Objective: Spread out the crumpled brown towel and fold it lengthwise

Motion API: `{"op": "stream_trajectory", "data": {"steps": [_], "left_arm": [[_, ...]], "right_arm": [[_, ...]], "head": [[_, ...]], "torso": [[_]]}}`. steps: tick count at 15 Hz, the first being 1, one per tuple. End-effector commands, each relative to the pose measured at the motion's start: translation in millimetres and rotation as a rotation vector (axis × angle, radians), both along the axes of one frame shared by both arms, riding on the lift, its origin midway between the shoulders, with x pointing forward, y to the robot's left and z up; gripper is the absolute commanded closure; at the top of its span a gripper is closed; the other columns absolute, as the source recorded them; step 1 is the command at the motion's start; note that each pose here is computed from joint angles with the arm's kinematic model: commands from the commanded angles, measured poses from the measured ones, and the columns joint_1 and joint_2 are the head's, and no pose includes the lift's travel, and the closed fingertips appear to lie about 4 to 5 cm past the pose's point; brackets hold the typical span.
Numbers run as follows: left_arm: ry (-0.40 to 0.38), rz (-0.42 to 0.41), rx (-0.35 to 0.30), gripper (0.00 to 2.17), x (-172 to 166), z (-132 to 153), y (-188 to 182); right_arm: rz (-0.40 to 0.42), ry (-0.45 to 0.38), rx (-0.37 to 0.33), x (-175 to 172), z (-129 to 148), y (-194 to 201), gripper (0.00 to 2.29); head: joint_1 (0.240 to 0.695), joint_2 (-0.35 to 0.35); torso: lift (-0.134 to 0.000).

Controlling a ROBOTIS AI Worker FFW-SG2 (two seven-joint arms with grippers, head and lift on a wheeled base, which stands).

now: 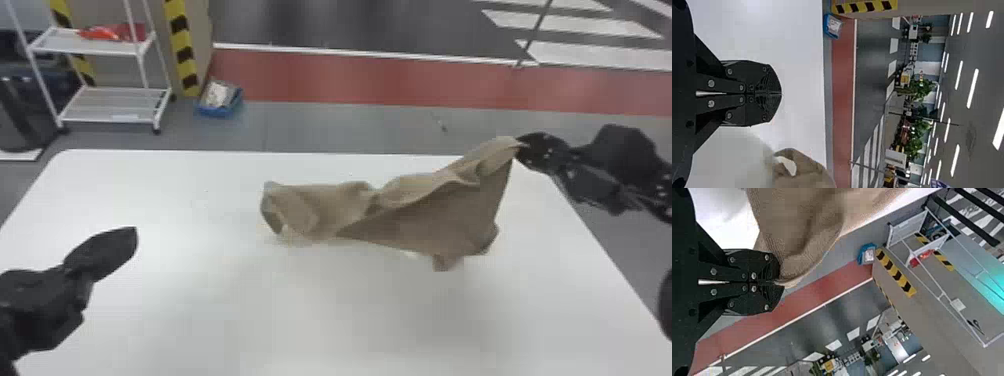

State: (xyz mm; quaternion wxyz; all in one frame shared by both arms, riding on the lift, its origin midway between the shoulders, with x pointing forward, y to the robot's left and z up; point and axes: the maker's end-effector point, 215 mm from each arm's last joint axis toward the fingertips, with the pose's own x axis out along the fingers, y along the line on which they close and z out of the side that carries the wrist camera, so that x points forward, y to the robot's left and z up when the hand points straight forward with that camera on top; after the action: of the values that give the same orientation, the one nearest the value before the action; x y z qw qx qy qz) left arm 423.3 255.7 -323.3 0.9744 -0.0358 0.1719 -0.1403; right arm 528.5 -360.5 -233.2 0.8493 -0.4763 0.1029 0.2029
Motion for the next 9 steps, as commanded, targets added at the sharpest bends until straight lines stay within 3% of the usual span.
{"op": "stream_trajectory", "data": {"steps": [1, 2, 4, 6, 8, 9], "left_arm": [[-0.005, 0.007, -0.007, 1.71, -0.1, 2.4, 1.5], [-0.007, 0.006, -0.01, 1.71, 0.2, 2.7, 1.0], [0.001, 0.003, -0.012, 1.71, -0.7, -1.0, 0.2], [0.017, 0.002, -0.017, 1.71, -2.0, -9.2, 0.3], [0.023, -0.027, -0.026, 1.69, -3.9, -12.0, -10.4], [0.032, -0.064, -0.04, 1.57, -7.7, -15.6, -24.5]], "right_arm": [[0.004, -0.063, 0.01, -9.5, 35.5, -2.5, 2.01], [0.033, 0.0, -0.01, -19.2, 19.1, 3.4, 2.01], [0.089, 0.183, -0.053, -49.3, -38.9, 14.4, 2.01], [0.072, 0.29, -0.115, -68.9, -87.3, 7.9, 2.01], [0.025, 0.347, -0.141, -76.8, -109.3, -10.9, 2.01], [-0.012, 0.377, -0.155, -80.2, -117.8, -22.2, 2.0]], "head": [[0.695, -0.123], [0.695, -0.122], [0.695, -0.116], [0.695, -0.11], [0.695, -0.115], [0.695, -0.122]], "torso": [[-0.124], [-0.124], [-0.124], [-0.124], [-0.124], [-0.124]]}}
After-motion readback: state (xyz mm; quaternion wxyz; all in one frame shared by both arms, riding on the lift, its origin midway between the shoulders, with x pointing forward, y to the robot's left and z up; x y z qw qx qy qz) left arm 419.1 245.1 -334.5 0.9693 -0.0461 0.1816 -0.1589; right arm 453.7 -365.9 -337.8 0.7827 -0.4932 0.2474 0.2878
